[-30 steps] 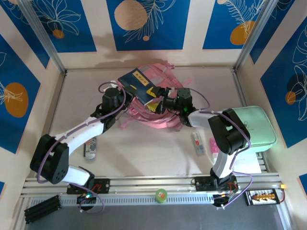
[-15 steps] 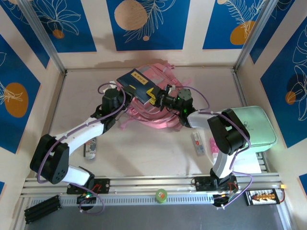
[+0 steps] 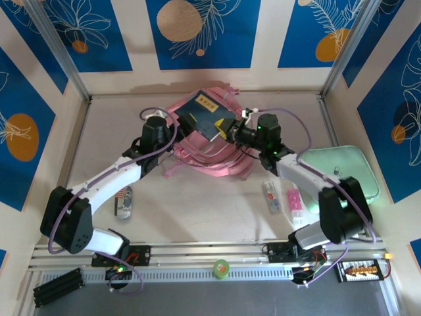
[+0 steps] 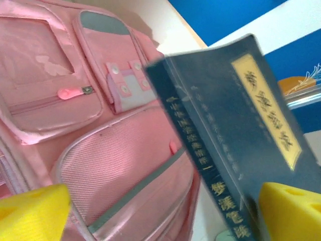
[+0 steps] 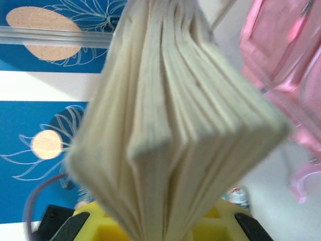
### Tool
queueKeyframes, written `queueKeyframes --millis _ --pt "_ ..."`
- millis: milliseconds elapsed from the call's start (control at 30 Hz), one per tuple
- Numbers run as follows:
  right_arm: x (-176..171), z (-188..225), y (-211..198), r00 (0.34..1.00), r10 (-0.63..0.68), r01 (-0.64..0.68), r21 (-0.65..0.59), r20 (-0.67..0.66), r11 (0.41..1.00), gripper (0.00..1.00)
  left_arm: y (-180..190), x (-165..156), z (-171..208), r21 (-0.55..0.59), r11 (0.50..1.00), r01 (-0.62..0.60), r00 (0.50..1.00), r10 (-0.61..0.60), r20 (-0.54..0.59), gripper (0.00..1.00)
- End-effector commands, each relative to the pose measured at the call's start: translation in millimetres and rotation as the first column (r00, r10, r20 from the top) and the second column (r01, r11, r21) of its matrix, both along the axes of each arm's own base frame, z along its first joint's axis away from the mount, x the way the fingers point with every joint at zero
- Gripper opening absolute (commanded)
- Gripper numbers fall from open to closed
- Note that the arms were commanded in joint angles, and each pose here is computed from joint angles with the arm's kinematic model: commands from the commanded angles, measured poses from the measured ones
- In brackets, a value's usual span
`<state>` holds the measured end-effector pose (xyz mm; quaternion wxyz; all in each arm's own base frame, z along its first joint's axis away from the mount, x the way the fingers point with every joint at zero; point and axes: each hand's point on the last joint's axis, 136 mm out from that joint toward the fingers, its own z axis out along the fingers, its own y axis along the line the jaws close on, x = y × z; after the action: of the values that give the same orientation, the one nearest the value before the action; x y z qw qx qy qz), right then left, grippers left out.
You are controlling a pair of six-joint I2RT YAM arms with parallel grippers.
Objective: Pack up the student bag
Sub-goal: Pass the book, then open the student bag at the top-center of the table.
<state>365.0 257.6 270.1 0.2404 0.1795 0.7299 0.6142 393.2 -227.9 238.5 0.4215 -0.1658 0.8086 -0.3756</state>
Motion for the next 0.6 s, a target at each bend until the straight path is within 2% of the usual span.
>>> queueKeyframes --millis 0,167,333,433,567 --pt "0 -3 -42 0.990 -0.111 0.128 -0.208 0.093 0.970 0.05 -17 -17 -8 0.199 0.962 0.187 0.982 -0.189 -0.006 1.00" --pt "-5 -11 -97 0.968 -0.233 0.252 -0.340 0.097 0.906 0.05 -48 -18 -20 0.289 0.900 0.327 0.942 -0.334 -0.024 1.00" --pt "-13 -19 -143 0.938 -0.333 0.341 -0.442 0.098 0.830 0.05 -89 -17 -40 0.416 0.793 0.445 0.884 -0.462 -0.067 1.00" --pt "-19 -21 -162 0.922 -0.375 0.373 -0.472 0.096 0.799 0.05 -109 -15 -60 0.508 0.709 0.489 0.855 -0.505 -0.119 1.00" --pt "-25 -23 -179 0.906 -0.413 0.404 -0.479 0.092 0.779 0.05 -131 -10 -80 0.655 0.554 0.513 0.819 -0.544 -0.182 1.00"
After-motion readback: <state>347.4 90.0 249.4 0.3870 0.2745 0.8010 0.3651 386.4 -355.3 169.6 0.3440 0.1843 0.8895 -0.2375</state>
